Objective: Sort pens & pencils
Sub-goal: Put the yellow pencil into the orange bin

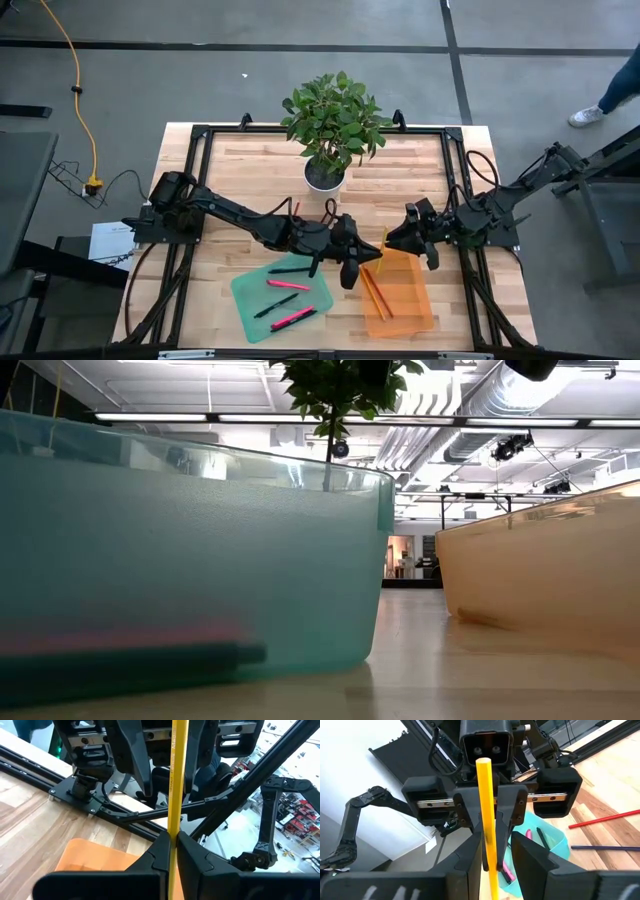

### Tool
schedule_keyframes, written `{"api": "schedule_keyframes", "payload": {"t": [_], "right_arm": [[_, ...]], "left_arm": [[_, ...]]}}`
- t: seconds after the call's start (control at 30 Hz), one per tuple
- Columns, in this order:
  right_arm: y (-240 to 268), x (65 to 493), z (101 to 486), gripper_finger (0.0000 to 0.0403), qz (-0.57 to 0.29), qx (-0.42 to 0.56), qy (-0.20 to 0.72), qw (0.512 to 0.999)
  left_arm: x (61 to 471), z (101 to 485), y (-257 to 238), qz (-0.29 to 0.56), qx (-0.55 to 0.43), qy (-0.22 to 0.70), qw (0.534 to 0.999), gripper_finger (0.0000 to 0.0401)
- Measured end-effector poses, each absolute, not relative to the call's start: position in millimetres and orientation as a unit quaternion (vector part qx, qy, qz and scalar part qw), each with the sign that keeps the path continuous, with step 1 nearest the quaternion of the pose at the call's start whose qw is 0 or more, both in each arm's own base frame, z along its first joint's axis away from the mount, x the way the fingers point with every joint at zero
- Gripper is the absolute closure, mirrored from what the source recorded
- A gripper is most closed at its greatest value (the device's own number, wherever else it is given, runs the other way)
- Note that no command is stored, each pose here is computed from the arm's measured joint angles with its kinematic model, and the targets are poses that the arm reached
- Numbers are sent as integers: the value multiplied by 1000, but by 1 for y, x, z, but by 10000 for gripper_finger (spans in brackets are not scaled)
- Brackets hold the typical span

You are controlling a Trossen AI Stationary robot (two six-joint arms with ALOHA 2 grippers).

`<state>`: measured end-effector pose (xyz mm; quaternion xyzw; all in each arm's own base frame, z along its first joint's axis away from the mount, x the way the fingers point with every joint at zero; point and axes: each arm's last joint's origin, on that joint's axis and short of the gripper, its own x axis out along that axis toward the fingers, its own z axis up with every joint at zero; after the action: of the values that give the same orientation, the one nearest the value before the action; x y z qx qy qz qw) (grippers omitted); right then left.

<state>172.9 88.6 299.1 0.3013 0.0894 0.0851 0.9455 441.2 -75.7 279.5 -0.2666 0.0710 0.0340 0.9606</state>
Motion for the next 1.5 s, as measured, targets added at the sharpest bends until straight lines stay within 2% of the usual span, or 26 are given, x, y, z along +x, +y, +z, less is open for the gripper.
{"api": "schedule_keyframes", "payload": {"t": [0.7, 0.83, 1.1, 1.27, 1.37, 1.5], "right_arm": [[89, 178, 299, 310, 98, 305, 85, 943], [88, 178, 299, 328, 98, 305, 86, 943], [89, 178, 299, 395, 99, 300, 85, 945], [88, 178, 299, 393, 97, 298, 85, 946], [88, 178, 297, 398, 94, 294, 89, 947], [88, 178, 300, 399, 94, 299, 80, 946]], "left_arm": [[441, 279, -76, 30, -267, 74, 960, 391], [441, 279, -76, 29, -267, 74, 960, 391], [441, 279, -76, 29, -265, 74, 961, 391], [441, 278, -76, 30, -257, 78, 963, 391], [436, 280, -75, 34, -237, 106, 965, 379], [422, 284, -72, 57, -206, 167, 963, 342]]}}
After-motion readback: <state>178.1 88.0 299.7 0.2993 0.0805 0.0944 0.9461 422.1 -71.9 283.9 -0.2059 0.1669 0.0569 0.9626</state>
